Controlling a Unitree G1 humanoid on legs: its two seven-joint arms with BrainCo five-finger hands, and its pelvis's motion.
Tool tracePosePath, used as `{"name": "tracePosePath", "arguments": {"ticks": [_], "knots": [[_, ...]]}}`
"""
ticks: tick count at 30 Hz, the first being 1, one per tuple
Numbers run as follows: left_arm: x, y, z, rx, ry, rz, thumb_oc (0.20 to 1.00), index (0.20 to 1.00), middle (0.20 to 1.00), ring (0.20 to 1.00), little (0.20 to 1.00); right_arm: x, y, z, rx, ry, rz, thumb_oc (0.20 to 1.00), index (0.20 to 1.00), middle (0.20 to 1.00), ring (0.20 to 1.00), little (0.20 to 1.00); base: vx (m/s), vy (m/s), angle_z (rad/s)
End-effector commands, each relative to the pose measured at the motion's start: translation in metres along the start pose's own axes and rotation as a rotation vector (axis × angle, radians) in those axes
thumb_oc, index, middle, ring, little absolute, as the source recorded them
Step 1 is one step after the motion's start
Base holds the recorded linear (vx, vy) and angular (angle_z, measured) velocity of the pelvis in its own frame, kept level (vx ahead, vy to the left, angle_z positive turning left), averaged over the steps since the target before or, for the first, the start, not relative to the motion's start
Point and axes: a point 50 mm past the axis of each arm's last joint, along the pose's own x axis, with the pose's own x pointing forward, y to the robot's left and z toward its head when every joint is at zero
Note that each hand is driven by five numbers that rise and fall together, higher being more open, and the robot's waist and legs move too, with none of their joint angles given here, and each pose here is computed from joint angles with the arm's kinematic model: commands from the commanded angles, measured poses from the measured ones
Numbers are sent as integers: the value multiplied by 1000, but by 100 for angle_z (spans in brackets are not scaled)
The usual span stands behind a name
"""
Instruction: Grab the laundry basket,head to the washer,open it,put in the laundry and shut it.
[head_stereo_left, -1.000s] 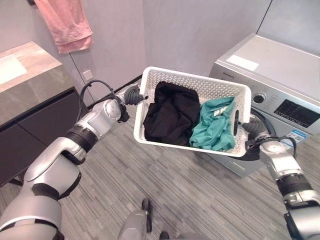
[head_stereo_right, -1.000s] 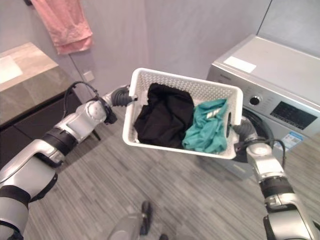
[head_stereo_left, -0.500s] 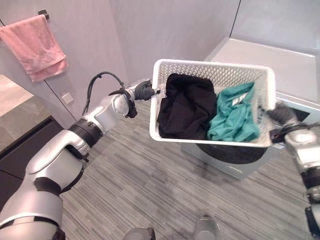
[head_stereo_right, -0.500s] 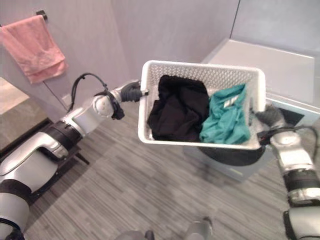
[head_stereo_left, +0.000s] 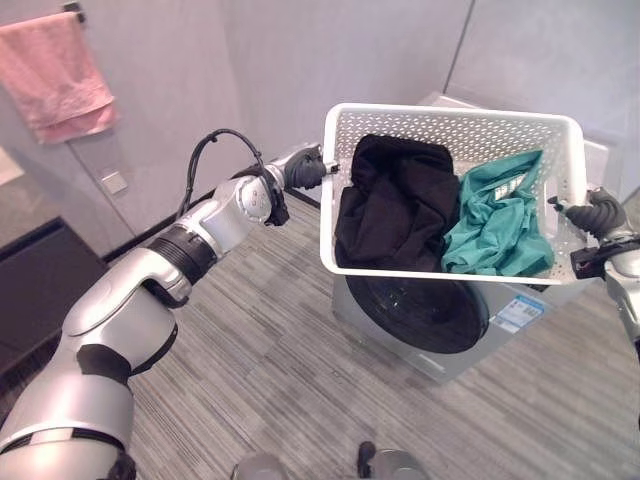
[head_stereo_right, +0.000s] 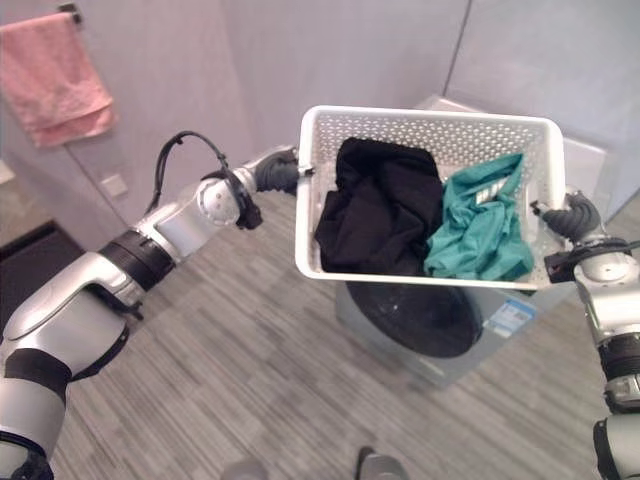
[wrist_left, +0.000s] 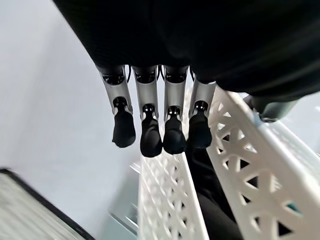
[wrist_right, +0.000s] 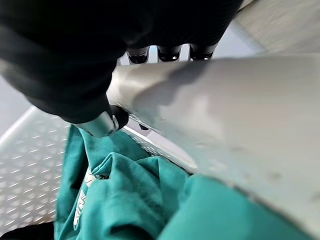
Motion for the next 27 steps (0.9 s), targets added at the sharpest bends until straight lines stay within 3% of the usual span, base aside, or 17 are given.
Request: {"name": "tracePosePath", "arguments": {"ticks": [1,5,11,20,27], "knots": [[-22,110,-6,54,66,351,200,200,200,200,200,-2,-40,18,-41,-57,-172,200,200,200,200,200,188,6,49],[-20,115,-1,76,66,348,200,200,200,200,200,1,-41,22,-33,-68,-174,200,200,200,200,200,310,89,45],[-9,111,11,170,56,309,200,200,200,200,200,8,-76,13,-87,54,-279,200,200,200,200,200,305,141,-9],[-12,105,-9,196,122,285,200,200,200,200,200,21,-59,-5,-108,183,-249,200,200,200,200,200,273,196,-57],[-14,98,-20,195,157,263,200,200,200,200,200,19,-64,-18,-131,265,-226,200,200,200,200,200,131,-35,-24]]}}
